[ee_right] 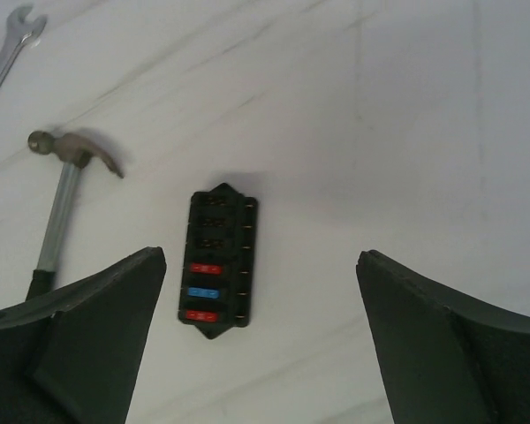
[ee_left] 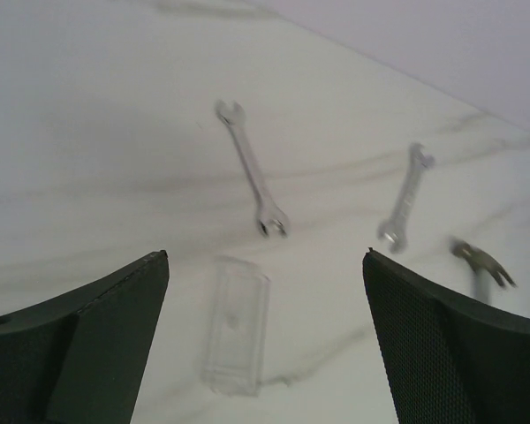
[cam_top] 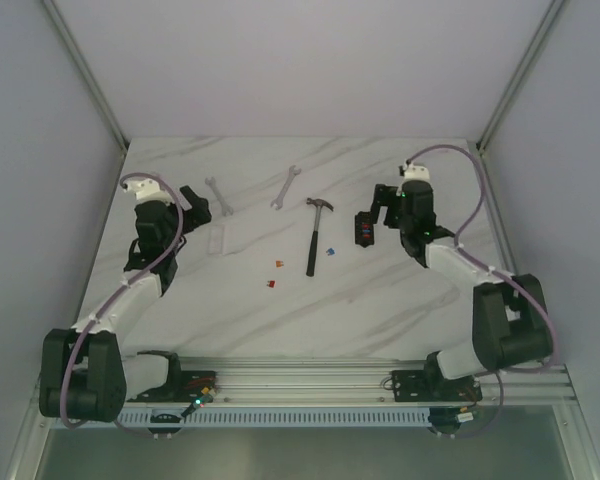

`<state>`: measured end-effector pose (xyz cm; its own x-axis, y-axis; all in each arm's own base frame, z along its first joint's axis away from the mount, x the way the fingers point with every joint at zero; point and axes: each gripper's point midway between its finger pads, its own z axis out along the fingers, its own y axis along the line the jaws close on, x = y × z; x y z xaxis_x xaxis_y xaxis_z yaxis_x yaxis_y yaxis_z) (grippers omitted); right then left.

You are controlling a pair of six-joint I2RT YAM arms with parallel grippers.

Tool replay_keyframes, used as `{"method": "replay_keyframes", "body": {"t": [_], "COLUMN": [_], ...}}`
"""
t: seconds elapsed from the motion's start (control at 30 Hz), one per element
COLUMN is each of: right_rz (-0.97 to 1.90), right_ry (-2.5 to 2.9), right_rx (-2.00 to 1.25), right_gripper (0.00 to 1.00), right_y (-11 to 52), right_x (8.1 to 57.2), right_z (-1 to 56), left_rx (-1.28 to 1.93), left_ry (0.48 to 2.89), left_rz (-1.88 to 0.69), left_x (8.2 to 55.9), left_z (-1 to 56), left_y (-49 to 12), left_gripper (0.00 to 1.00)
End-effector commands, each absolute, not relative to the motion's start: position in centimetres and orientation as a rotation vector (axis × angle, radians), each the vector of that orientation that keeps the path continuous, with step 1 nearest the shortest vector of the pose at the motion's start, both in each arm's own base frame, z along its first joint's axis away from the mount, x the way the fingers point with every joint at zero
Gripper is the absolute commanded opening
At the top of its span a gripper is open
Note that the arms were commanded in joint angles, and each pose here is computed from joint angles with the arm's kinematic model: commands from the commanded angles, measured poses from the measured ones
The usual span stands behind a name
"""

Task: Snap on the fuse box
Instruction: Move the fuse box base at the center of the board.

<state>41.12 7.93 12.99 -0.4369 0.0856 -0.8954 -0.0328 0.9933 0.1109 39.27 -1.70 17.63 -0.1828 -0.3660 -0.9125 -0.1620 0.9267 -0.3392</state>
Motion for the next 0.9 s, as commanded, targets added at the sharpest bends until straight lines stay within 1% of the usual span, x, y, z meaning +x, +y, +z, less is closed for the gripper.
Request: {"method": "replay_keyframes", "body": {"t": [0.0, 0.07, 0.4, 0.57, 0.63, 0.67, 0.7, 0.87], "right_rz": [0.124, 0.118, 0.136, 0.113, 0.092, 0.084, 0.077, 0.057], "right_ry": [2.199, 2.246, 2.354, 2.385, 2.395, 2.401, 2.409, 2.436], "right_rx": [0.067, 0.07, 0.034, 0.002, -0.013, -0.023, -0.038, -0.1], "right_gripper": [0.95, 0.92, 0.8, 0.71, 0.69, 0.62, 0.59, 0.48], "right_y": [9.5, 10.1, 13.4, 13.8, 13.6, 13.4, 13.3, 13.0], "right_x": [40.7, 41.2, 42.8, 42.7, 42.4, 42.3, 42.0, 41.1], "right_z": [10.2, 9.1, 5.8, 4.9, 4.6, 4.4, 4.1, 3.5], "left_rx": [-0.452, -0.432, -0.297, -0.25, -0.237, -0.232, -0.226, -0.198], "left_ry": [1.907, 1.933, 2.049, 2.08, 2.089, 2.092, 2.097, 2.129], "left_rz": [-0.49, -0.54, -0.601, -0.616, -0.619, -0.624, -0.629, -0.658], "left_x": [37.3, 36.8, 34.7, 34.4, 34.3, 34.2, 34.1, 33.6], "left_z": [15.6, 15.3, 13.4, 13.0, 12.9, 12.8, 12.7, 12.1], "left_y": [-6.3, -7.7, -13.3, -14.8, -15.2, -15.4, -15.6, -16.5], "left_gripper": [1.0, 1.0, 1.0, 1.0, 1.0, 1.0, 1.0, 1.0]}}
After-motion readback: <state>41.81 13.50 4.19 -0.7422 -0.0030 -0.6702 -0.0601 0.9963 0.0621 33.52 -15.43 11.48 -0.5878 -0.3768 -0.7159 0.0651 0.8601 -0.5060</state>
